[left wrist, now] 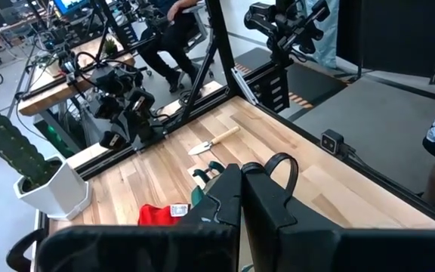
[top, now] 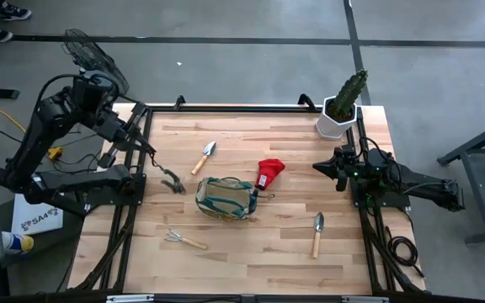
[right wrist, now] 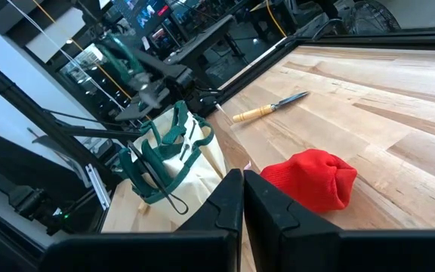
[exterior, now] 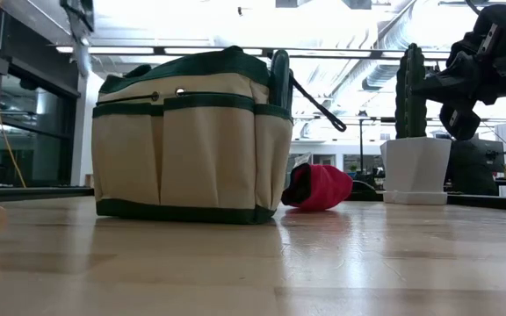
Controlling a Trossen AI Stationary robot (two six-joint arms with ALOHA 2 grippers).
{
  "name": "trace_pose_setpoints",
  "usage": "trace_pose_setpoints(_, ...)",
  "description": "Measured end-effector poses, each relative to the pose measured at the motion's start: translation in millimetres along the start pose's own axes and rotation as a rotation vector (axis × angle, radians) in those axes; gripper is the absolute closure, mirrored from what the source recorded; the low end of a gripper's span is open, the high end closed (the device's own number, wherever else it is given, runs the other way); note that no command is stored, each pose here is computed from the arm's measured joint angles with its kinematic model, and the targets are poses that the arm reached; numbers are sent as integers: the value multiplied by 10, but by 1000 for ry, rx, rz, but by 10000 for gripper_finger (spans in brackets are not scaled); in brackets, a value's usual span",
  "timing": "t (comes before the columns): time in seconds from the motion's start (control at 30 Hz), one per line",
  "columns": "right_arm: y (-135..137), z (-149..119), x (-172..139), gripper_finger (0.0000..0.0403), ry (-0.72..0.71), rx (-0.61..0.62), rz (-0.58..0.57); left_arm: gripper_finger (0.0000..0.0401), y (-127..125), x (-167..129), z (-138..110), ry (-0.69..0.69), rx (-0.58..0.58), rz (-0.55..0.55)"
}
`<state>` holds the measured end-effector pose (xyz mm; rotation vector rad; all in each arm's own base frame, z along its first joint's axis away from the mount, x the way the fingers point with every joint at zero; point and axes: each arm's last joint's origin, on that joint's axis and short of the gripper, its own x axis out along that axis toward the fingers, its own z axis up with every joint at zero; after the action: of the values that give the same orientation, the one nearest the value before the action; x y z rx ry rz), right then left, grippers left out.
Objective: Pick & Place Garden tools in Gardening bag
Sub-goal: Put the shear green scissors into the gardening bag
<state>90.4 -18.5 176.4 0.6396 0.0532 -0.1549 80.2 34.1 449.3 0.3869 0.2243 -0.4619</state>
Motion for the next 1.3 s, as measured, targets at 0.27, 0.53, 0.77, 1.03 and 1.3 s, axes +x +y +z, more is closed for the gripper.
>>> trace_pose_setpoints(0.27,0,0,0,399,0,0,0,401,56,122,10,38,28,-32)
trace_pose_setpoints(0.53,0,0,0,399,0,0,0,401,116,239,23,79,24,-29)
trace_pose_setpoints(0.77,0,0,0,399,0,0,0,401,171,323,18,89,18,-42)
trace_pose_setpoints(1.03,0,0,0,399,0,0,0,401,228,447,20,99,21,-65)
trace_pose_setpoints(1.3,0,0,0,399,0,0,0,401,277,534,17,106,25,-72)
